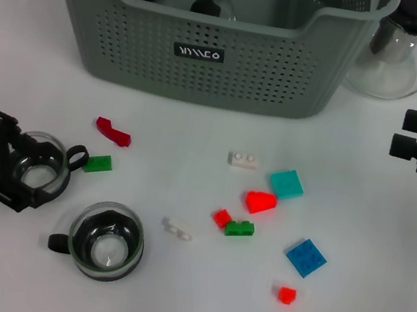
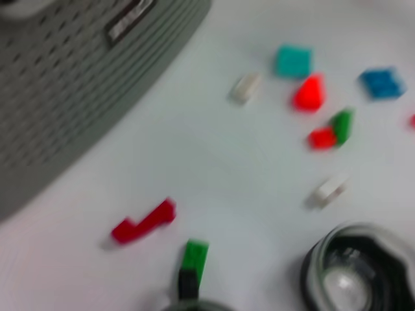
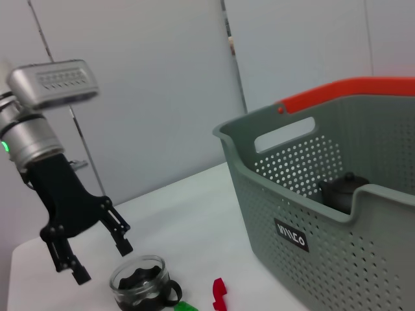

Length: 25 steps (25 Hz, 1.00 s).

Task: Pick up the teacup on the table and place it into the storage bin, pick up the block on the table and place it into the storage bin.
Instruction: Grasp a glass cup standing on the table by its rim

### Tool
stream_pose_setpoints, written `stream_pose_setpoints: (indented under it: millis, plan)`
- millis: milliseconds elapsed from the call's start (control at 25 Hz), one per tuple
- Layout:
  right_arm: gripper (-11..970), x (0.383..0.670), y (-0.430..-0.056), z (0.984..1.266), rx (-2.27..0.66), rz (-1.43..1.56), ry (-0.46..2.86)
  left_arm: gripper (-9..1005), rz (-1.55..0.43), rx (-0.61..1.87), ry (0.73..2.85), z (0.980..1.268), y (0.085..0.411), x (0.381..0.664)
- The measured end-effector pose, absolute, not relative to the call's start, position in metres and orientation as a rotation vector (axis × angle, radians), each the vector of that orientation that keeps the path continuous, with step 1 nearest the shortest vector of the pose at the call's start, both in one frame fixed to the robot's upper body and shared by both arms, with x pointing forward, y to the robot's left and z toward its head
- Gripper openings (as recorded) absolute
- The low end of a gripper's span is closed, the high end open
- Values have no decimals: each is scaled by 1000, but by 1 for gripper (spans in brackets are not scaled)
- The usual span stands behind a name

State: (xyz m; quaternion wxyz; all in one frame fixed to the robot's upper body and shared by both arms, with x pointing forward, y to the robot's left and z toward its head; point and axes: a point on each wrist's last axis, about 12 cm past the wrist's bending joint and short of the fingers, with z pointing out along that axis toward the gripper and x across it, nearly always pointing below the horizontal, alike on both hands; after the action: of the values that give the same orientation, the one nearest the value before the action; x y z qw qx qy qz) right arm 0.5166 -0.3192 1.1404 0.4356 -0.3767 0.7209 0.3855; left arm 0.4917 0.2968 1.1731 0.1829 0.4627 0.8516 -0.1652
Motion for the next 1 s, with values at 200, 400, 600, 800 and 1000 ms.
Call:
stream_pose_setpoints:
  millis: [200, 400, 600, 800, 1000]
  plan:
    - [486, 518, -317, 1139, -942, 964, 1794, 841, -390, 1349, 2489, 1159, 279, 499]
    - [486, 519, -317, 1138, -939, 965, 1798, 841, -386, 1352, 2563, 1137, 271, 504]
    - [485, 519, -317, 1138, -936, 969, 1800, 825, -397, 1378, 2583, 1130, 264, 508]
    - [484, 519, -317, 1138, -938, 968, 1799, 805, -346, 1329, 2600, 1127, 265, 514]
    - [485, 518, -316, 1137, -937, 973, 1799, 663, -306, 1325, 2625, 1126, 265, 516]
